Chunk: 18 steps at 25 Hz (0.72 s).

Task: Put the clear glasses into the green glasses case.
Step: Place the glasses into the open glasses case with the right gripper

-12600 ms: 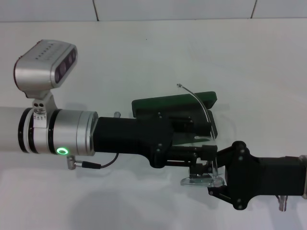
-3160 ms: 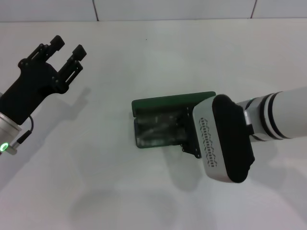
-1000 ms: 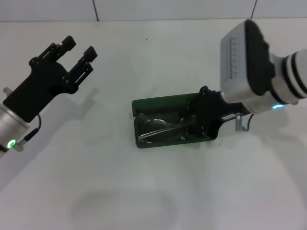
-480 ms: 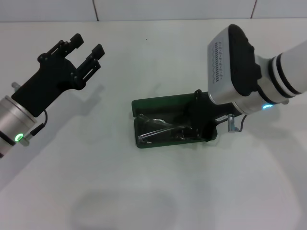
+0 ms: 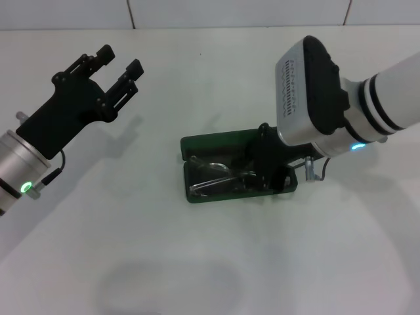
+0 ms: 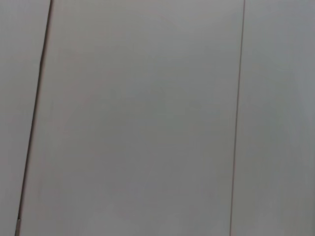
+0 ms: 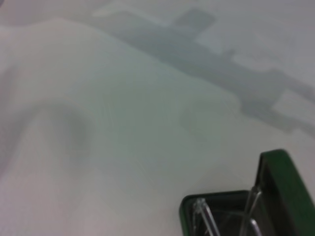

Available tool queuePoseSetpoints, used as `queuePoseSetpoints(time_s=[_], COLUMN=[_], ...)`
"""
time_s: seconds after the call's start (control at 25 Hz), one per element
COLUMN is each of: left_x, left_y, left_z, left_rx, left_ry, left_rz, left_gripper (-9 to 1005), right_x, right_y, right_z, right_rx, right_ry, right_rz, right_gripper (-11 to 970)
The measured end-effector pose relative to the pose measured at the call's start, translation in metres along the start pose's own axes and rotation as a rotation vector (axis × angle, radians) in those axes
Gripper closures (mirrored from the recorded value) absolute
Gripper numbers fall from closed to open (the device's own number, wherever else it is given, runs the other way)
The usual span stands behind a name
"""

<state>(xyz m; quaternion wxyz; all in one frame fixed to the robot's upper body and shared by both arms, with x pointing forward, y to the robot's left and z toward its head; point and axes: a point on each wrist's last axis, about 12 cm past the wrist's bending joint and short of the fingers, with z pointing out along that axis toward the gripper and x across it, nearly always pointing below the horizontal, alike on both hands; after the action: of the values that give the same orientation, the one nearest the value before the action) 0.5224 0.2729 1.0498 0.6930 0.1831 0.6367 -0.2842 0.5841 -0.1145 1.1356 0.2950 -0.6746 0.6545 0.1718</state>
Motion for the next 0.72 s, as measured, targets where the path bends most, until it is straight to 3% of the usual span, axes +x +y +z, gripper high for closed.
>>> queuePoseSetpoints(time_s=[0.72], left_x=[-0.0008], left_y=[0.0005], left_z=[0.0006], left_rx=[0.001], left_ry=[-0.002], left_rz=[0.002], left_gripper=[392], right_x=[0.0056], right_y=[0.0039], right_z=[0.0014], right_rx=[-0.014], right_ry=[0.026], right_rz=[0.004], right_gripper=[604])
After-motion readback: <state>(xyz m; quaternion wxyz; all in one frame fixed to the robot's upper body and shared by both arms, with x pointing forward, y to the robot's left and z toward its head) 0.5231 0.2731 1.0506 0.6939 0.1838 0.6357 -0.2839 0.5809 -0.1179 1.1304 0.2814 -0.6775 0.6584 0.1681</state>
